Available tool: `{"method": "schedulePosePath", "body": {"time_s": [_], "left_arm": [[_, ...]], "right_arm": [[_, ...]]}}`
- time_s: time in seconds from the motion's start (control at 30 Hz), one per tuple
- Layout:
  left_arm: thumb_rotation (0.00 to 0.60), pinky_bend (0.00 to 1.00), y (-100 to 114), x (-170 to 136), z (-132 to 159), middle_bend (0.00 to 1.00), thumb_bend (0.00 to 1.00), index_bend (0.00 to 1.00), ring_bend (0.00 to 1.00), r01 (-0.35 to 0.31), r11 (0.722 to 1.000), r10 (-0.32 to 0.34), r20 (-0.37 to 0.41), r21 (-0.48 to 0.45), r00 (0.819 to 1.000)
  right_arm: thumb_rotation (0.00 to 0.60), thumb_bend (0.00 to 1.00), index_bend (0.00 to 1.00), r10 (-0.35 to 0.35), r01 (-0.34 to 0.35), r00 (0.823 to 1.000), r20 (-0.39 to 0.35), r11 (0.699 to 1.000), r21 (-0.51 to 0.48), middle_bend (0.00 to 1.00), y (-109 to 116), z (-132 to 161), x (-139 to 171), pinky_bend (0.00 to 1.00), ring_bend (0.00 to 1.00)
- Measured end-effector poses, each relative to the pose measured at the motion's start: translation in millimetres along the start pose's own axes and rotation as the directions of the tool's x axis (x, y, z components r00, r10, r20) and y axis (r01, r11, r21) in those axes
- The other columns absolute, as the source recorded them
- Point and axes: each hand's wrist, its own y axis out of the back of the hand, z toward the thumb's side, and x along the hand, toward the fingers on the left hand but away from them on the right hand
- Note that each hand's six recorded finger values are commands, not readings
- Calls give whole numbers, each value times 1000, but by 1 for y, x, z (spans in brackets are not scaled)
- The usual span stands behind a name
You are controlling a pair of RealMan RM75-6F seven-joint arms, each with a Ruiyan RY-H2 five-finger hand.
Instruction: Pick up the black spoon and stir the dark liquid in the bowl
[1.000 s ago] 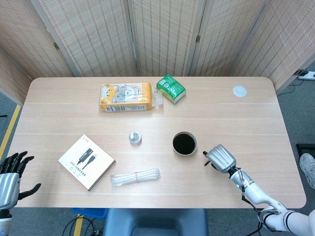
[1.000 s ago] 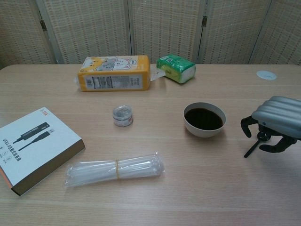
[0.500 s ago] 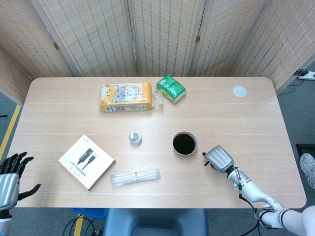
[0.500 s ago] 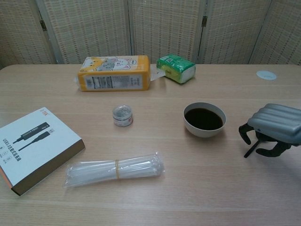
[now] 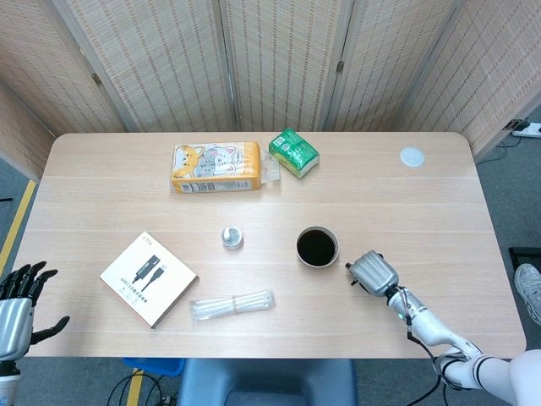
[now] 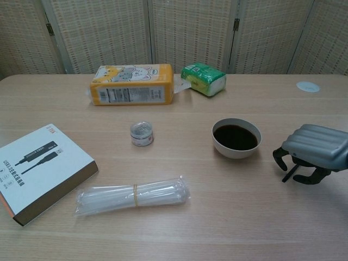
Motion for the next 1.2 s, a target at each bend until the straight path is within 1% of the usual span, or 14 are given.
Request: {"method": "schedulePosePath", "body": {"time_s": [0.23,0.77,1.1,1.2], "left_arm": [[600,142,0,-1,-1,150,184,230,119,2,1000,-2,-4,3,1000],[600,142,-2,0,-1,150,184,230,119,6,1000,-6,-4,5,1000],[600,142,-2,1,0,150,184,230,119,8,1000,-8,-1,6,1000],[600,142,-1,2,1,150,184,230,119,8,1000,-8,0,7,1000]], "right_arm": [[600,275,509,12,-12,1000,-8,1000,5,956,-3,2,-3,1000,1000],[600,277,520,26,-26,1000,2,1000,13,960,-7,-2,-5,1000,1000],[600,347,582,24,-24,1000,6,1000,1,963,-10,-3,-6,1000,1000],[600,369,616,15,-15,1000,7,1000,-11,971,-9,-4,-6,1000,1000]]}}
